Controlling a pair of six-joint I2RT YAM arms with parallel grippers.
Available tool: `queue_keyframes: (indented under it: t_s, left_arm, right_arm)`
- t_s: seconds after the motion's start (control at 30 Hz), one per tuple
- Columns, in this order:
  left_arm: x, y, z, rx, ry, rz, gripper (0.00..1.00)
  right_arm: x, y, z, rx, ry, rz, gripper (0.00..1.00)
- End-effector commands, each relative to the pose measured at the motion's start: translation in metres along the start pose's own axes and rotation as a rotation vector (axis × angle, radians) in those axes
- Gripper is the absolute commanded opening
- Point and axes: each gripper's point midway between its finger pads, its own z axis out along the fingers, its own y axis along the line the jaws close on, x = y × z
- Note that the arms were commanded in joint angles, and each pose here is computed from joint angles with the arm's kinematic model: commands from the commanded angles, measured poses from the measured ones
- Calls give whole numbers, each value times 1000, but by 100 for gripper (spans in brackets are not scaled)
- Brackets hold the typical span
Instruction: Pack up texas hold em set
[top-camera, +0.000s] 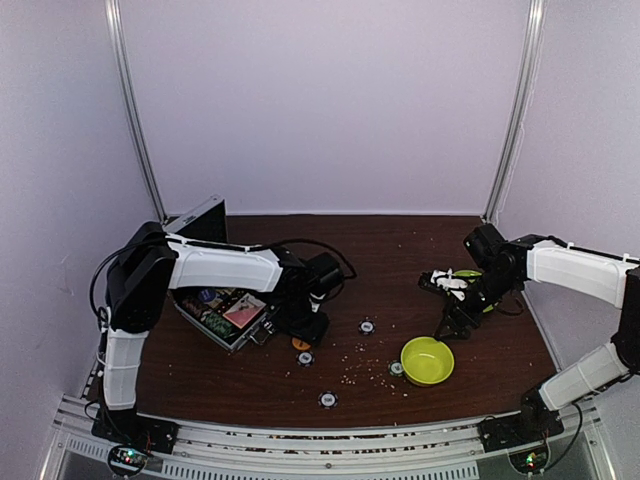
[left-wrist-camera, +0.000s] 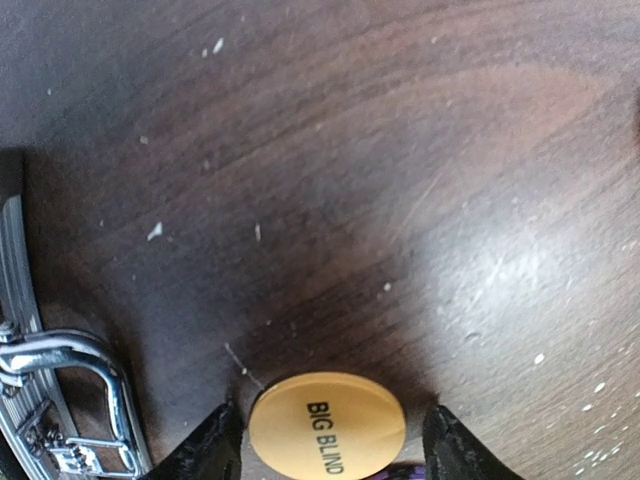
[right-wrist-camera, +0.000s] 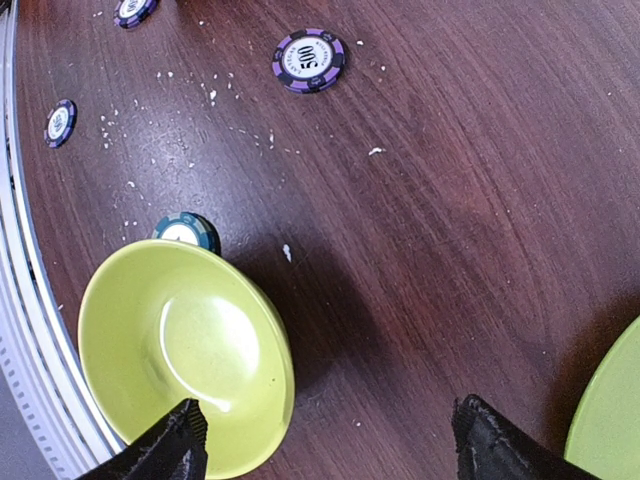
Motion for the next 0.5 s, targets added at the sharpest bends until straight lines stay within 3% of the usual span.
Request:
queue_keyframes:
  t_s: [0.0, 0.47]
  left_arm:
    - [23, 11, 7, -61, 103, 37, 63]
    - [21, 7, 15, -49, 110, 76, 62]
  right_arm:
    - [-5, -1, -4, 10, 5, -25, 86]
    - [-6, 1, -4, 6, 4, -29, 86]
